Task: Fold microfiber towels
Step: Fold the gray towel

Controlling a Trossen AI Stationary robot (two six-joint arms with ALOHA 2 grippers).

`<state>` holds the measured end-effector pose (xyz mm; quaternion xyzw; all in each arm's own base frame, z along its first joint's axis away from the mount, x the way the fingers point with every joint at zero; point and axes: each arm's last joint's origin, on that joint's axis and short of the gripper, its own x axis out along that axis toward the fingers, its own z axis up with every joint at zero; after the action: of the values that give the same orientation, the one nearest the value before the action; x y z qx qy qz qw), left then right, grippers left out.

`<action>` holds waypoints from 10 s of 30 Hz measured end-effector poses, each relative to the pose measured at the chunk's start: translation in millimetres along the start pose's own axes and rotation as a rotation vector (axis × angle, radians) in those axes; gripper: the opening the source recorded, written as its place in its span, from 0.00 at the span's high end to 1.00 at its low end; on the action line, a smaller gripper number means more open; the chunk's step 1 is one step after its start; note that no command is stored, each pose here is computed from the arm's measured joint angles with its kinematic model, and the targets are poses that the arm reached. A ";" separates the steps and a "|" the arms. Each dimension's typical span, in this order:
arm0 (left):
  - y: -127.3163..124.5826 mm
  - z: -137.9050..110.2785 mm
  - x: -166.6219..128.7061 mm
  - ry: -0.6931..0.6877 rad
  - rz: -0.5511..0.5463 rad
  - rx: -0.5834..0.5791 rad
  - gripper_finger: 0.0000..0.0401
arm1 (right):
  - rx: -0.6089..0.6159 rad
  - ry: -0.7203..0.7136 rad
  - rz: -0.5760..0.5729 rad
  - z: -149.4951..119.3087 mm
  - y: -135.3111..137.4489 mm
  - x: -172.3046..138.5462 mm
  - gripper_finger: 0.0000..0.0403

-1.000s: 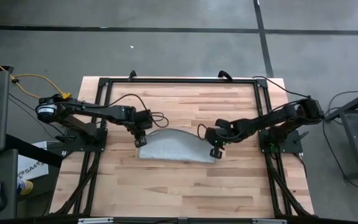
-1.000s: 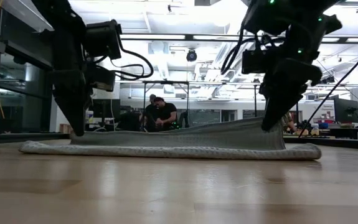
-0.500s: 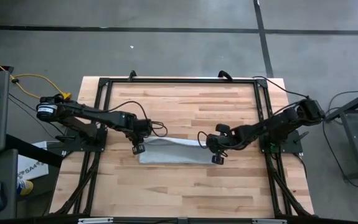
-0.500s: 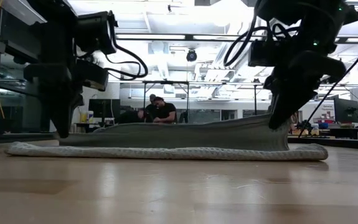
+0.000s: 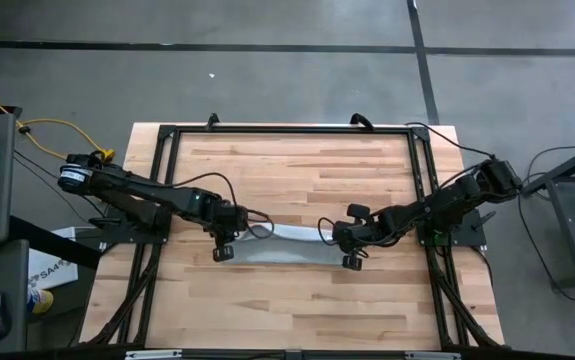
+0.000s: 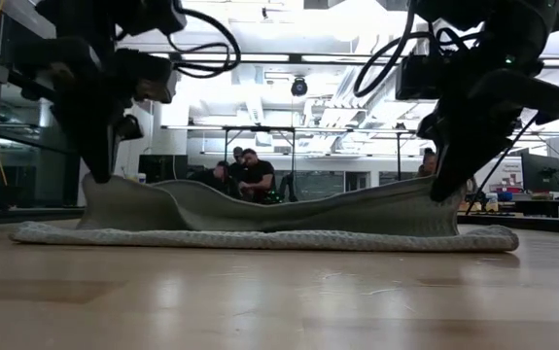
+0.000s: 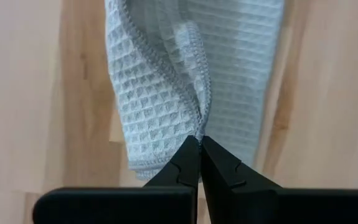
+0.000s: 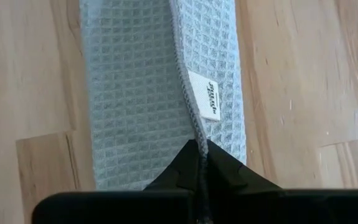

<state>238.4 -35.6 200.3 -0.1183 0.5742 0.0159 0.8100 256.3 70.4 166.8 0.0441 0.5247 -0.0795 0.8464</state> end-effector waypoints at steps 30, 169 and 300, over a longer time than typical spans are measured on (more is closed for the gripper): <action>-8.0 -7.1 0.2 0.059 -0.035 -0.024 1.00 | -0.034 0.044 0.041 -16.9 24.8 -6.8 0.99; -13.0 -12.7 35.7 0.044 0.041 0.192 0.76 | 0.248 0.227 0.426 8.9 -12.2 31.6 0.55; -70.5 24.5 96.2 -0.155 -0.058 0.137 1.00 | 0.329 -0.050 -0.096 33.8 -69.3 5.4 1.00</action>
<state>305.2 -109.6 130.4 -0.0778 0.5061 -0.0376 0.8582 275.9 -3.6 177.7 0.1552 0.4849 -0.2058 0.8357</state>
